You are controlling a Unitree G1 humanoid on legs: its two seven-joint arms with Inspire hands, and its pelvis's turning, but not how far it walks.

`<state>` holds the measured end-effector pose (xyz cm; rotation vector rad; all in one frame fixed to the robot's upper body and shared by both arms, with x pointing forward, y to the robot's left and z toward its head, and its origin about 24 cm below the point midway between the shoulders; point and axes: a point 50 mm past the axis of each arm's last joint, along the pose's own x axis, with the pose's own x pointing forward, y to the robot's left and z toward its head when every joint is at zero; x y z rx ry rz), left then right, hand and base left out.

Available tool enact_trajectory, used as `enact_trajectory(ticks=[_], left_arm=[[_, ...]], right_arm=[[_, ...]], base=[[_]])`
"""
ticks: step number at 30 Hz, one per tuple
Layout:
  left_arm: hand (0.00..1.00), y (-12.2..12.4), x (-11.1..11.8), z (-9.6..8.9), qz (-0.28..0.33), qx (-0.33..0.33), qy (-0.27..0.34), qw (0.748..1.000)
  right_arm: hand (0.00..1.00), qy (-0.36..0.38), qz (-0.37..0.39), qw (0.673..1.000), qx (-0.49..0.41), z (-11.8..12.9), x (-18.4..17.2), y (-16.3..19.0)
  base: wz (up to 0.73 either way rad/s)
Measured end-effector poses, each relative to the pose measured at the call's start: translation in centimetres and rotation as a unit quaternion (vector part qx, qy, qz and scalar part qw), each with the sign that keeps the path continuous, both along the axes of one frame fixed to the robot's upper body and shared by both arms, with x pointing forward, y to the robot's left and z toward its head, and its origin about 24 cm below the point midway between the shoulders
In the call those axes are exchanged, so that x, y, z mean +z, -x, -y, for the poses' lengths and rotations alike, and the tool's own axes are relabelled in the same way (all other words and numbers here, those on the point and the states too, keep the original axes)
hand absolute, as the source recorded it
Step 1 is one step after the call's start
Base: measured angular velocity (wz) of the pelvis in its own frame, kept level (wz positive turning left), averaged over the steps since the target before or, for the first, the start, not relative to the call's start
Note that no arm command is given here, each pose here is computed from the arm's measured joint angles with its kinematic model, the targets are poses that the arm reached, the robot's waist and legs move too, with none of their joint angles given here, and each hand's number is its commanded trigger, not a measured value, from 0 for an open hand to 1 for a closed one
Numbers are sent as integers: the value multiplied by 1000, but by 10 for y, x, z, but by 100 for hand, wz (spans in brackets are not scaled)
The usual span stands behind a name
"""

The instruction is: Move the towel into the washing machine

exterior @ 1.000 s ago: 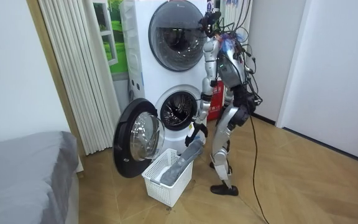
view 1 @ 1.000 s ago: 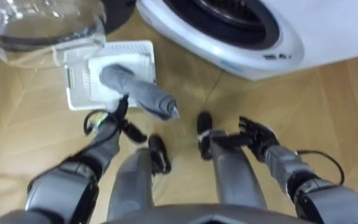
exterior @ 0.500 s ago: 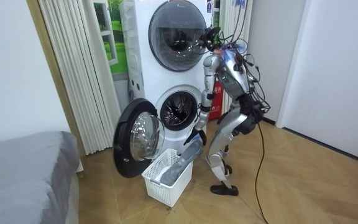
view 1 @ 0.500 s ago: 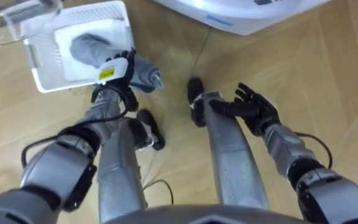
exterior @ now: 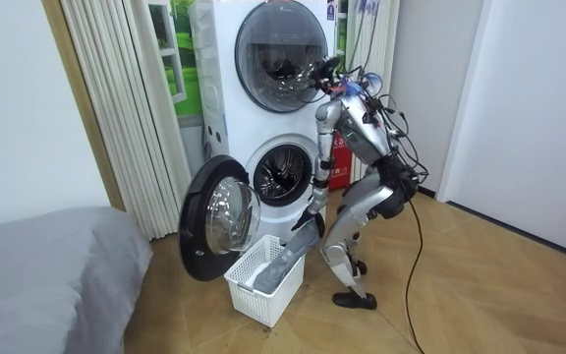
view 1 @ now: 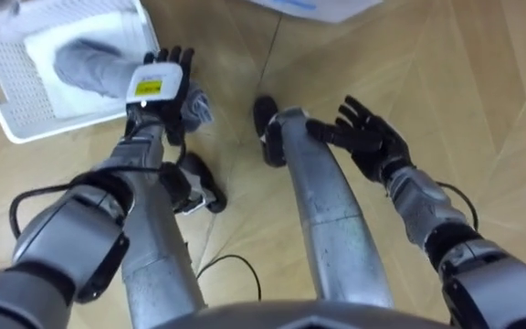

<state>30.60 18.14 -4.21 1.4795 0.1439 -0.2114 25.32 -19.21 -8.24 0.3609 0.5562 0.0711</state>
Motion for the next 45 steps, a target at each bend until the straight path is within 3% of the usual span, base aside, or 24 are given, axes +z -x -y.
enact_trajectory(ticks=[4,5,6,7,8,26,35,45], left_arm=[[0,-4,5,-2,14,-10,-17,1000],[8,-6,7,-3,16,-11,-19,1000],[58,-9,10,-3,20,-11,-22,999],[73,-12,13,-2,23,-13,-26,999],[100,-13,14,-2,24,-16,-31,999],[100,-18,15,-16,-49,-26,-107,993],[100,-2,-4,-19,-112,-21,-107,988],[100,28,-34,-5,-178,-24,-56,982]], right_arm=[[0,-13,12,1000,6,1,3,-1],[0,-16,13,1000,6,1,3,-2],[0,-23,17,1000,5,1,4,-3],[0,-27,20,999,6,1,5,-4],[0,-30,20,999,6,1,5,-4],[0,-36,20,999,20,-4,8,-9],[0,-9,3,1000,30,0,2,-4],[0,23,-75,997,5,10,-25,29]], base=[[0],[0],[-4],[-6],[-7],[0],[-3],[-6]])
